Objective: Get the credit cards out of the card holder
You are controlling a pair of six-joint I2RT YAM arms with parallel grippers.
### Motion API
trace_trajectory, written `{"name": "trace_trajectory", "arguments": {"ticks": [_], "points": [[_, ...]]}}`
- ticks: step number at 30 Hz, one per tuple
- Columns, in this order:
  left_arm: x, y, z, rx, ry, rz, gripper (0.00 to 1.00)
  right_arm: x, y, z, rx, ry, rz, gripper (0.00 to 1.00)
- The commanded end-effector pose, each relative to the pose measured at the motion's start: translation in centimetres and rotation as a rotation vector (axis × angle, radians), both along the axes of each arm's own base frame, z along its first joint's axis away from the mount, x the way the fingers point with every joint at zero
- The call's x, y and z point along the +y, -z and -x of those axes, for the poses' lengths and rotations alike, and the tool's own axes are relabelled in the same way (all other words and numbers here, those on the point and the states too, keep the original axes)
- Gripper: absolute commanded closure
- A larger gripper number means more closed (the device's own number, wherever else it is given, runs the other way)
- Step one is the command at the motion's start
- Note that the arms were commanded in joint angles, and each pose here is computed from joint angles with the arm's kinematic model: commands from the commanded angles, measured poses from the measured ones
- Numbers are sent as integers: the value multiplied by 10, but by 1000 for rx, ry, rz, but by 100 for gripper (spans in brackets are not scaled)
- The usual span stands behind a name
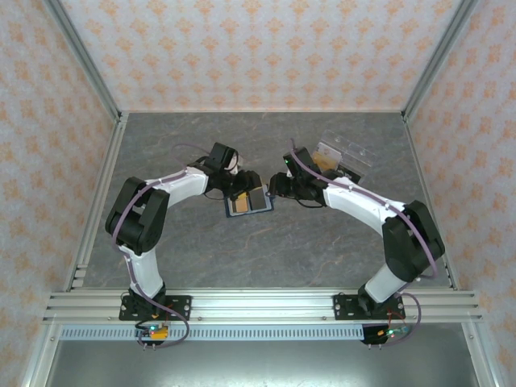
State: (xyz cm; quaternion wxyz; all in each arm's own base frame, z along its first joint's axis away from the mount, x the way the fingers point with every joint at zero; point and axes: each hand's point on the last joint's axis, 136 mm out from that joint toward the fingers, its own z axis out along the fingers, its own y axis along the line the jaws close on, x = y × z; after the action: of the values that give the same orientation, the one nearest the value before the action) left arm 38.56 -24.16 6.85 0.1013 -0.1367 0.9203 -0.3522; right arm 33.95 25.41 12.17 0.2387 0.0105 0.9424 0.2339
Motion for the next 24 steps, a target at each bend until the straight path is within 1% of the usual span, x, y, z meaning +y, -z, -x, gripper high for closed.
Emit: {"name": "trace_trajectory", "arguments": {"ticks": [1,5,9,12,16,24], "points": [[24,3,-5,-5,-82,-54,38,8,2,-1,5,-52,18,64],[39,3,3,-3,-112,-83,39,25,10,0,26,-111,69,69],[40,8,11,9,-123,-73,44,37,27,-1,70,-125,105,73],[38,10,12,14,-132,-48,48,43,39,-2,106,-123,102,73],[31,10,11,20,-133,-16,53,52,55,3,170,-160,97,74],[16,11,8,20,-95,19,61,44,78,7,225,-141,157,74]]}}
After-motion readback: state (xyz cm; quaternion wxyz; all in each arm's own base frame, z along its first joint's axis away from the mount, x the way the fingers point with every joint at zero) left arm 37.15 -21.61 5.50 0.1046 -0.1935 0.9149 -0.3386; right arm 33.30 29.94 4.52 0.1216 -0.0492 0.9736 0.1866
